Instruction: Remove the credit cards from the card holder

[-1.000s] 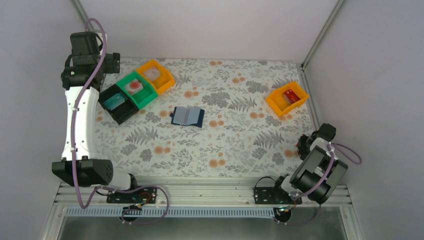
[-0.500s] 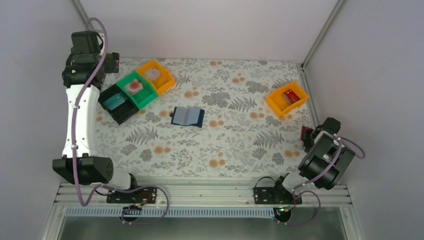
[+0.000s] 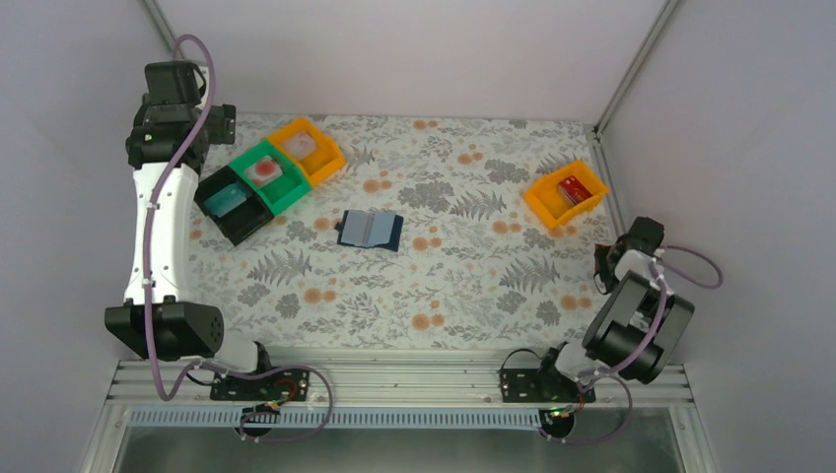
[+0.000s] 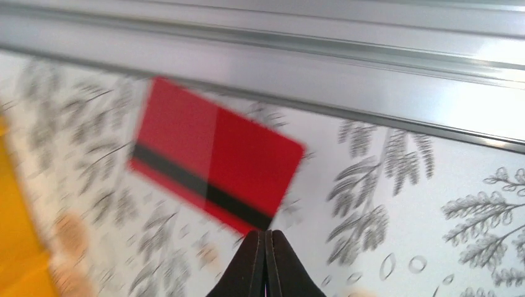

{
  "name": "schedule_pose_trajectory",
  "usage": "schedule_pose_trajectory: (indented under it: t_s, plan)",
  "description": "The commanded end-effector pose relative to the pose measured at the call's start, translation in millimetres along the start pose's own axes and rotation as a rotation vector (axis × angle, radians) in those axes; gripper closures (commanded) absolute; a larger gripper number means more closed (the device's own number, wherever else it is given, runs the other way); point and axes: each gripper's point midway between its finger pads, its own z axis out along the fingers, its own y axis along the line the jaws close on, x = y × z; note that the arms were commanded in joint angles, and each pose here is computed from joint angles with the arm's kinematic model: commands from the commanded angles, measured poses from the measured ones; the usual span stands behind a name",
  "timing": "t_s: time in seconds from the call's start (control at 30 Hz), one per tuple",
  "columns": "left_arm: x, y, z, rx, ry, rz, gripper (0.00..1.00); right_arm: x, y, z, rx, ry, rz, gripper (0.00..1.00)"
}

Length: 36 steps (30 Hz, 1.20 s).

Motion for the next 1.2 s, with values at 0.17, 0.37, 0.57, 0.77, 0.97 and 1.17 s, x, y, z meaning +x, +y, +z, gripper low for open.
schedule_pose_trajectory:
  t_s: [0.17, 0.37, 0.57, 0.77, 0.97, 1.17]
  plan:
    - [-4.1, -2.0, 4.7, 0.014, -0.004, -0.007, 0.0, 16.9, 31.0, -6.6, -0.013, -0.015, -0.286, 0.96]
    - [-2.7, 2.2, 4.2, -0.011, -0.005, 0.002, 0.0, 24.1, 41.4, 26.2, 0.001, 0.079, -0.394, 0.96]
    - [-2.1, 0.7, 7.2, -0.008, -0.003, 0.003, 0.0, 16.0, 26.2, 39.7, 0.088, 0.062, -0.383, 0.95]
    - [-1.5, 0.9, 9.5, -0.013, 0.002, 0.007, 0.0, 12.4, 30.9, 47.8, 0.089, 0.077, -0.366, 0.95]
    - [-1.1, 2.2, 8.4, -0.02, 0.002, 0.011, 0.0, 2.3, 30.1, 48.8, 0.084, 0.059, -0.346, 0.94]
    - [-2.0, 3.8, 6.6, -0.025, -0.002, 0.011, 0.0, 7.1, 34.5, 52.8, 0.057, 0.088, -0.355, 0.94]
